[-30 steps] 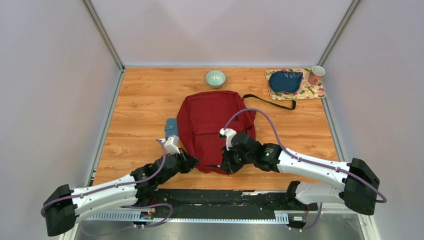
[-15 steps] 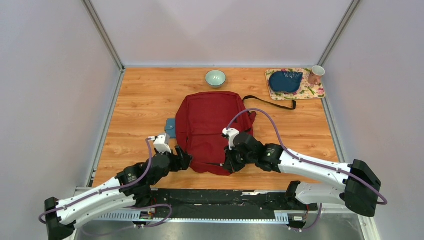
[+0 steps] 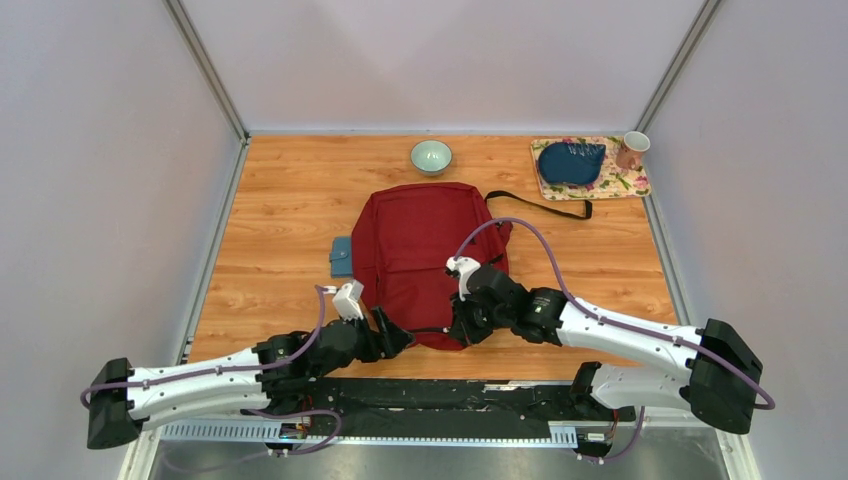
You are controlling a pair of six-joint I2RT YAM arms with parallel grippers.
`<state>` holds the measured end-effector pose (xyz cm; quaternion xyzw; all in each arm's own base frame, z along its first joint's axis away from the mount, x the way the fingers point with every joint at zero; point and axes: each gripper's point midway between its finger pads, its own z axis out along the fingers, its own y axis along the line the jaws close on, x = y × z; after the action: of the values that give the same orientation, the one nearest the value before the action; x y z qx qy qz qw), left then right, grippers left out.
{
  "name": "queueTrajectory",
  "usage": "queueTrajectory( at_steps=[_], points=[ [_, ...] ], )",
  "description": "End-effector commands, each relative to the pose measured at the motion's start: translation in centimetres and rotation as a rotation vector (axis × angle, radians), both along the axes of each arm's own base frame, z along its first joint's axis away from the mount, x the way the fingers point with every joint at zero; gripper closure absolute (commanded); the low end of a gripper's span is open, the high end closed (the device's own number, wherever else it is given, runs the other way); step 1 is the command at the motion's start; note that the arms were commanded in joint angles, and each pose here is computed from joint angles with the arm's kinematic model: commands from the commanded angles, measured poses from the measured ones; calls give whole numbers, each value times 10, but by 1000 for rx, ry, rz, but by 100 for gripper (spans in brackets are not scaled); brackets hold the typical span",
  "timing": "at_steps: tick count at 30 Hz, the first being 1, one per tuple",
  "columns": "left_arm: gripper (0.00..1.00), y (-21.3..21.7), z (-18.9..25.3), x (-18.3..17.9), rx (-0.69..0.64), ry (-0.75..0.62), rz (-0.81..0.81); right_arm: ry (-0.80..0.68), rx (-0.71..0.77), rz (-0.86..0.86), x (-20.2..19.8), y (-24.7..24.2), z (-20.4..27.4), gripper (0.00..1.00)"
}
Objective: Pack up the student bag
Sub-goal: Zip the student bag at the center of the board.
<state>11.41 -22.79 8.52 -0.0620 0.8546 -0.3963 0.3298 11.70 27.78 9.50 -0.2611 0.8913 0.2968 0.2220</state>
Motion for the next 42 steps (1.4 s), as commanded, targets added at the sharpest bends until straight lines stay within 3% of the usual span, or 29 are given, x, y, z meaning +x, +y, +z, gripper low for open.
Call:
queueTrajectory(
  at_steps=[1, 6, 8, 13, 25, 40, 42],
  points=[
    [17, -26, 44, -2, -145, -2, 17, -50, 11, -16, 9, -2, 7, 100],
    [17, -38, 44, -6, -173, 8, 16, -48, 16, -10, 9, -1, 8, 100],
    [17, -45, 50, -3, -234, -16, 14, -43, 16, -2, 7, -1, 7, 100],
    [17, -54, 57, 9, -245, -99, 36, -38, 20, 9, 4, -2, 6, 100],
    [19, -24, 8, 21, -8, -137, 100, -26, 44, 56, -6, -3, 5, 100],
    [14, -26, 1, 32, -57, -110, 132, 2, 37, 77, -8, 3, -1, 100],
    [23, -25, -2, 34, -25, -120, 137, 5, 31, 77, -8, 2, -2, 100]
  ],
)
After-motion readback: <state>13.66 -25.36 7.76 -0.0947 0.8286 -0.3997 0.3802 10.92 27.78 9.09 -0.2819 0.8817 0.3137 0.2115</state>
